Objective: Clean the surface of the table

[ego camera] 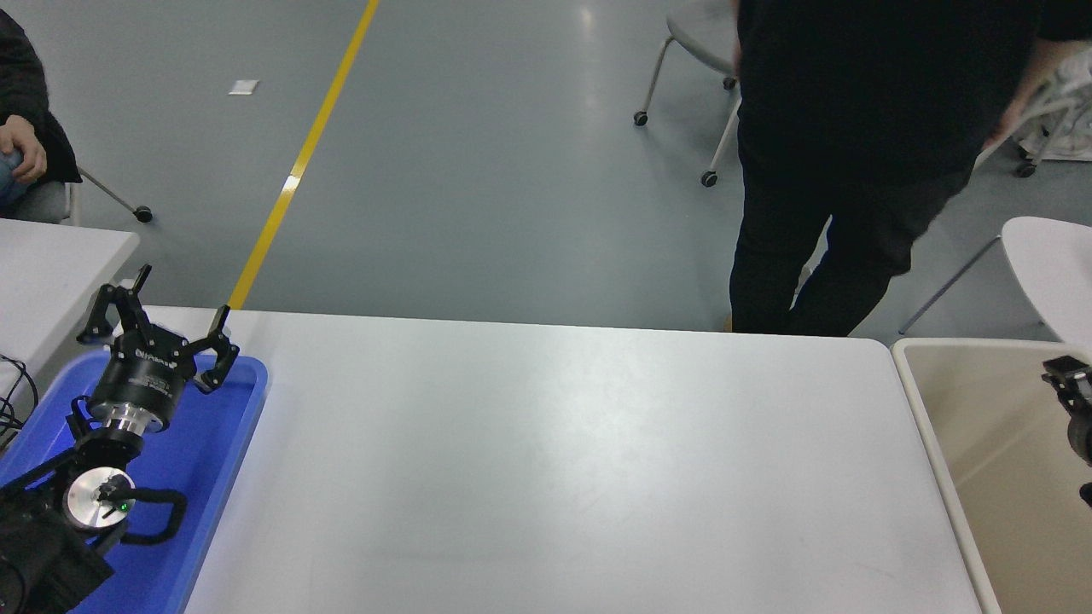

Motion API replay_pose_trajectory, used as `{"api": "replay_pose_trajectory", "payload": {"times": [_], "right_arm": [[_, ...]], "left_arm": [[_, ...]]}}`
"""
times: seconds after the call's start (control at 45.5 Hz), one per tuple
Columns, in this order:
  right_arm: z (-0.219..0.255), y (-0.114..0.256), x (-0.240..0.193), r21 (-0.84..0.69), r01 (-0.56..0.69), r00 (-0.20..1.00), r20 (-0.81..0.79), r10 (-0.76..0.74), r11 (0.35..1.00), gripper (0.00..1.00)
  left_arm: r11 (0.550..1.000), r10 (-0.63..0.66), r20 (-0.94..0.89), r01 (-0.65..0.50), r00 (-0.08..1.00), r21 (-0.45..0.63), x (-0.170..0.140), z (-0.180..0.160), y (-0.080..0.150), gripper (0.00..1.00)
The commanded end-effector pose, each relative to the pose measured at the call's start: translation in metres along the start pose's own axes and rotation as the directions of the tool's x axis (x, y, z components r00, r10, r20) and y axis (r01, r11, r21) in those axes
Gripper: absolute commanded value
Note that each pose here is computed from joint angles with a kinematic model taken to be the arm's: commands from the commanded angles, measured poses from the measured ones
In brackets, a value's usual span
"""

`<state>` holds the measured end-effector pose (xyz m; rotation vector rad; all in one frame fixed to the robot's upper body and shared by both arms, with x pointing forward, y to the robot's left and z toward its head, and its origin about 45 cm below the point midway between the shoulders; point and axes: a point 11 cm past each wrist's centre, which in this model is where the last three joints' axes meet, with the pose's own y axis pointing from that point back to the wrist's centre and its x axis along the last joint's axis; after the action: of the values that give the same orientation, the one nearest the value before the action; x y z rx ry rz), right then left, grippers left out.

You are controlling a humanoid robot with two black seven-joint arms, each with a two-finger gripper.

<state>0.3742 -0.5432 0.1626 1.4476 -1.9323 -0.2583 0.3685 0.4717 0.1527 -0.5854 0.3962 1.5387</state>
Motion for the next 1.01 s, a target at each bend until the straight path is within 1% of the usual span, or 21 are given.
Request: {"api": "replay_pose_trajectory", "payload": {"times": [0.0, 0.154, 0.308, 0.44, 0.527, 0.637, 0.791, 0.923, 0.989], "right_arm": [[-0.074, 0.015, -0.037, 0.215, 0.119, 0.955, 0.244, -0.171, 0.969, 1.00], [-0.093, 0.017, -0.070, 0.281, 0.165, 0.857, 0.433, -0.278, 0.946, 1.00], [-0.097, 0.014, -0.115, 0.310, 0.213, 0.767, 0.535, -0.355, 0.927, 1.00], [-0.093, 0.016, -0.154, 0.330, 0.247, 0.657, 0.635, -0.407, 0.911, 1.00], [-0.090, 0.017, -0.172, 0.339, 0.257, 0.585, 0.691, -0.425, 0.905, 1.00], [-0.089, 0.020, -0.189, 0.364, 0.249, 0.510, 0.738, -0.441, 0.898, 1.00], [-0.084, 0.023, -0.207, 0.384, 0.232, 0.462, 0.765, -0.448, 0.894, 1.00], [-0.068, 0.022, -0.217, 0.373, 0.199, 0.452, 0.785, -0.423, 0.906, 1.00], [-0.067, 0.024, -0.224, 0.383, 0.188, 0.445, 0.787, -0.427, 0.904, 1.00]], "left_arm": [[1.000, -0.001, -0.001, 0.001, 1.000, 0.000, 0.000, 0.000, 0.000, 1.00], [1.000, 0.000, 0.000, 0.000, 1.000, 0.000, 0.000, 0.000, 0.000, 1.00], [1.000, 0.000, 0.000, 0.000, 1.000, 0.000, 0.000, 0.000, 0.000, 1.00], [1.000, -0.001, -0.001, 0.001, 1.000, 0.000, 0.000, 0.000, 0.000, 1.00], [1.000, -0.001, -0.002, 0.001, 1.000, -0.001, 0.000, 0.000, 0.000, 1.00], [1.000, -0.001, -0.002, 0.001, 1.000, -0.001, 0.000, 0.000, 0.000, 1.00], [1.000, -0.001, -0.002, 0.001, 1.000, -0.001, 0.000, 0.000, 0.000, 1.00], [1.000, 0.000, -0.001, 0.000, 1.000, -0.001, 0.000, 0.000, 0.000, 1.00], [1.000, 0.000, -0.001, 0.000, 1.000, -0.001, 0.000, 0.000, 0.000, 1.00]]}}
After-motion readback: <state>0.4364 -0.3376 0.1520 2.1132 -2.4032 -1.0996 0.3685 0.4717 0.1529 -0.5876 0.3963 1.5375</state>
